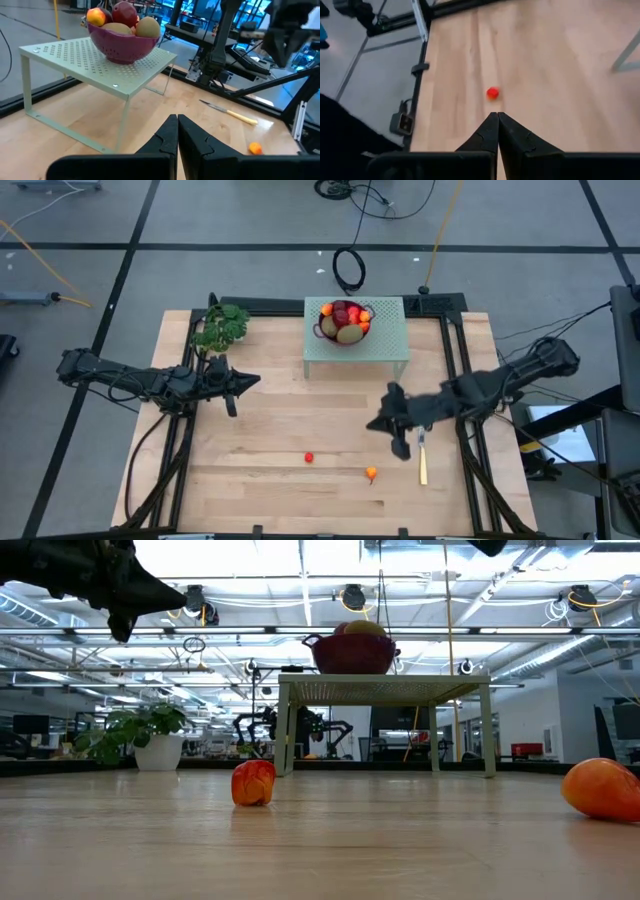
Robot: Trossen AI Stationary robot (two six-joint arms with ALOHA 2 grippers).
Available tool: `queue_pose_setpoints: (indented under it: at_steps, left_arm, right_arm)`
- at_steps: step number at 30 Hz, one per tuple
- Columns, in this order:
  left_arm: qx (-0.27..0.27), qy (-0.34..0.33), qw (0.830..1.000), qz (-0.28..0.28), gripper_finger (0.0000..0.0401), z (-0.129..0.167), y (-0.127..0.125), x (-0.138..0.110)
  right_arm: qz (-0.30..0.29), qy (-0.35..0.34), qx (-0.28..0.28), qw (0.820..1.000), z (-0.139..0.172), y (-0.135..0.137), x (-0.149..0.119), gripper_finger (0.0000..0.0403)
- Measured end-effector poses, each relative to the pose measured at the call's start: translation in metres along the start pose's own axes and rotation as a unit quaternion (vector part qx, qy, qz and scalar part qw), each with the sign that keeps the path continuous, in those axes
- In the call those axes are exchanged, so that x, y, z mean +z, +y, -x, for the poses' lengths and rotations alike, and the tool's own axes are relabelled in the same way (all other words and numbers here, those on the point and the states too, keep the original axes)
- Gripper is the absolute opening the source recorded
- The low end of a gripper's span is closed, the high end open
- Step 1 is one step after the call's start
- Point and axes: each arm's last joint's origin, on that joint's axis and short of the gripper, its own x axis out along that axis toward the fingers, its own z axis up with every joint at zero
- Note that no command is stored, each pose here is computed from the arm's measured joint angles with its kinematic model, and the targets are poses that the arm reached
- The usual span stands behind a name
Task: Pick & Place Fruit
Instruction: Put the pear into the strainer bowl
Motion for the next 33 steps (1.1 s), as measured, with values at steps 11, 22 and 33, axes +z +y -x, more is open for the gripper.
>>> queue_pose_setpoints:
  at_steps: [11,22,33]
  left_arm:
    - [0.000,0.000,1.000,-0.028,0.0010,0.000,0.000,0.000]
    - [0.000,0.000,1.000,-0.027,0.0010,0.000,0.000,0.000]
    - [0.001,0.003,1.000,-0.029,0.0010,0.000,0.000,-0.001]
  right_arm:
    - [-0.091,0.086,-0.001,0.992,-0.041,0.033,-0.034,0.0000]
    - [-0.240,0.211,0.019,0.947,-0.075,0.048,-0.061,0.0000]
    - [-0.382,0.272,-0.034,0.883,-0.087,0.049,-0.076,0.0000]
